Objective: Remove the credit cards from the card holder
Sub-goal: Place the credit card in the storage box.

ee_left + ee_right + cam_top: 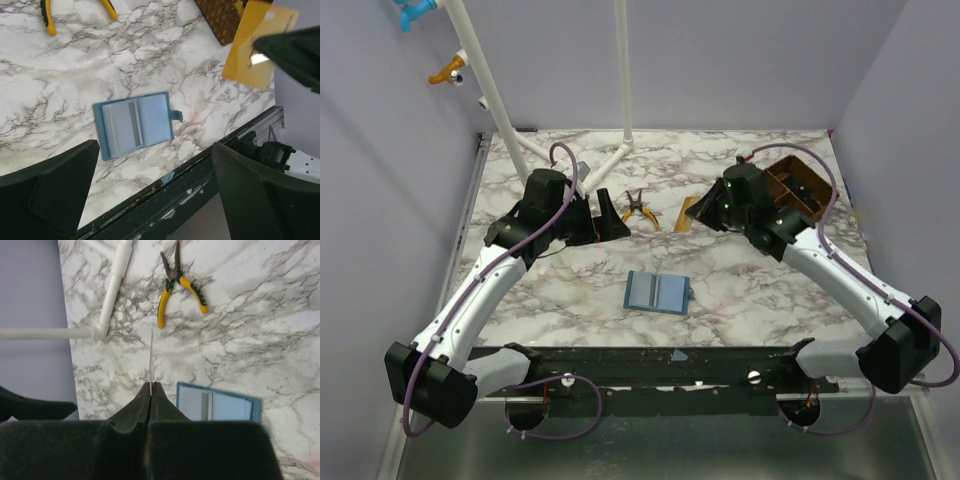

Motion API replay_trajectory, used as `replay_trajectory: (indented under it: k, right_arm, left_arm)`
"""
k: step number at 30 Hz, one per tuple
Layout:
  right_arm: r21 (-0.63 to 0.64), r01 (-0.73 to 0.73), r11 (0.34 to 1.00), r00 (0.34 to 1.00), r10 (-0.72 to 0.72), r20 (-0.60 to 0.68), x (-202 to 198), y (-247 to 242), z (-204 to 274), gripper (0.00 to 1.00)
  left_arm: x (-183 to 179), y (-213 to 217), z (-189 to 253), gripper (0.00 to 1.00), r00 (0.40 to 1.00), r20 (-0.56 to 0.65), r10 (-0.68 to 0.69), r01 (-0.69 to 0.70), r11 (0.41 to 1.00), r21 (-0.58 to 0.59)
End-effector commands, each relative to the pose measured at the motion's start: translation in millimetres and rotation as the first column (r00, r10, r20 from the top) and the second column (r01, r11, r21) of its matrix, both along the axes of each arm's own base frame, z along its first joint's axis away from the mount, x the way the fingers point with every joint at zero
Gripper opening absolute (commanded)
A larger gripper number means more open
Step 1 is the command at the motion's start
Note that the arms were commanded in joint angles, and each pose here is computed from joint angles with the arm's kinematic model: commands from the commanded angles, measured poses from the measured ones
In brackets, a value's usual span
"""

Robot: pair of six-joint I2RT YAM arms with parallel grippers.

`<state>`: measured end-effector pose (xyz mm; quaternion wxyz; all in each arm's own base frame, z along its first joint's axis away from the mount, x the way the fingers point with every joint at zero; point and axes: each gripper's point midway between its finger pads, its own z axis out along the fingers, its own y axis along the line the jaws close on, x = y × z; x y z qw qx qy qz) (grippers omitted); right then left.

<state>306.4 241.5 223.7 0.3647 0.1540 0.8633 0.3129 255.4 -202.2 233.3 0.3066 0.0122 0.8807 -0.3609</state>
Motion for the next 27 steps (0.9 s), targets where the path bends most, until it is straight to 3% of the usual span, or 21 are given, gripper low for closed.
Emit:
replay_trajectory:
  k: [1, 14, 27]
  right_arm:
    - [-0.148, 0.145, 0.978, 0.985, -0.156, -0.066, 32.9, -46.3, -5.5, 0.01]
    - [-0.276, 0.439, 0.855, 0.852, -0.493, -0.174, 108.0, -179.8, -25.2, 0.01]
    - [-0.453, 0.473, 0.756, 0.706, -0.633, -0.319, 103.4, -249.2, -73.2, 0.01]
  left_arm:
    - [14.9, 12.8, 10.4, 0.99, 0.999, 0.020, 0.031, -0.033, 0.994, 0.101]
    - [61.1, 0.4, 16.3, 0.99, 1.000, -0.013, 0.015, -0.014, 0.993, 0.119]
    - [100.1, -0.8, 14.8, 0.99, 0.998, -0.040, 0.038, -0.033, 0.992, 0.125]
